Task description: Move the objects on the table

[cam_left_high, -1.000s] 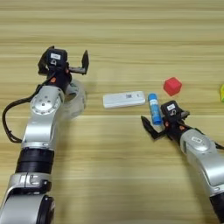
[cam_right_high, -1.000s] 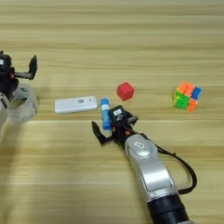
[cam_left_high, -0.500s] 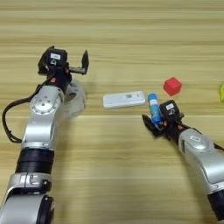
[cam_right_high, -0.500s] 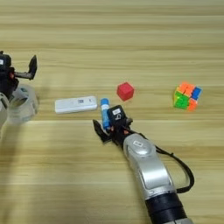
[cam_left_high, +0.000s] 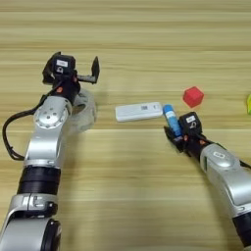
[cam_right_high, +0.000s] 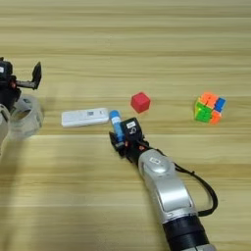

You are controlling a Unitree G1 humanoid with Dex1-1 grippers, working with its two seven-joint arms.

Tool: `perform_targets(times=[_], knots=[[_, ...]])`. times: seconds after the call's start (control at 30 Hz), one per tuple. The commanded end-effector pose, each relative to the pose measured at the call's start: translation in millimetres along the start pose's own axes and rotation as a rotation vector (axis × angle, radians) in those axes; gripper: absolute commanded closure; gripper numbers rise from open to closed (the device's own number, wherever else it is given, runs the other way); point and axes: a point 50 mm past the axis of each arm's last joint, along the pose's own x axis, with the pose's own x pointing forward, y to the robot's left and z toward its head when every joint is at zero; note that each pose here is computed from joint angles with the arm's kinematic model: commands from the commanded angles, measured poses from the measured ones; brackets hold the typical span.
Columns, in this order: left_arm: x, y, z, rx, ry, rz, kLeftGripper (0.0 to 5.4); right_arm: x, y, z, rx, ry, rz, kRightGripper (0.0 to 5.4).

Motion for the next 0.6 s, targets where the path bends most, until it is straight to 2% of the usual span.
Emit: perform_targets(times=[0.03, 0.13, 0.47, 0.6], knots=[[-1.0, -0.3, 0.8, -0.009, -0.011, 0.003, 0.0, 0.7, -2, -2.8, 0.007, 0.02, -0.01, 3.77], [-1.1, -0.3, 0.7, -0.01, -0.011, 0.003, 0.0, 0.5, -3, -2.5, 0.007, 0.017, -0.014, 4.0], [-1.0, -0.6, 0.2, -0.011, -0.01, 0.002, 0.0, -0.8, -6, 2.0, 0.003, -0.006, -0.031, 4.0], [-1.2, -3.3, -2.8, -0.014, -0.001, -0.006, 0.0, -2.6, -8, 8.0, -0.001, -0.042, -0.047, 4.0]])
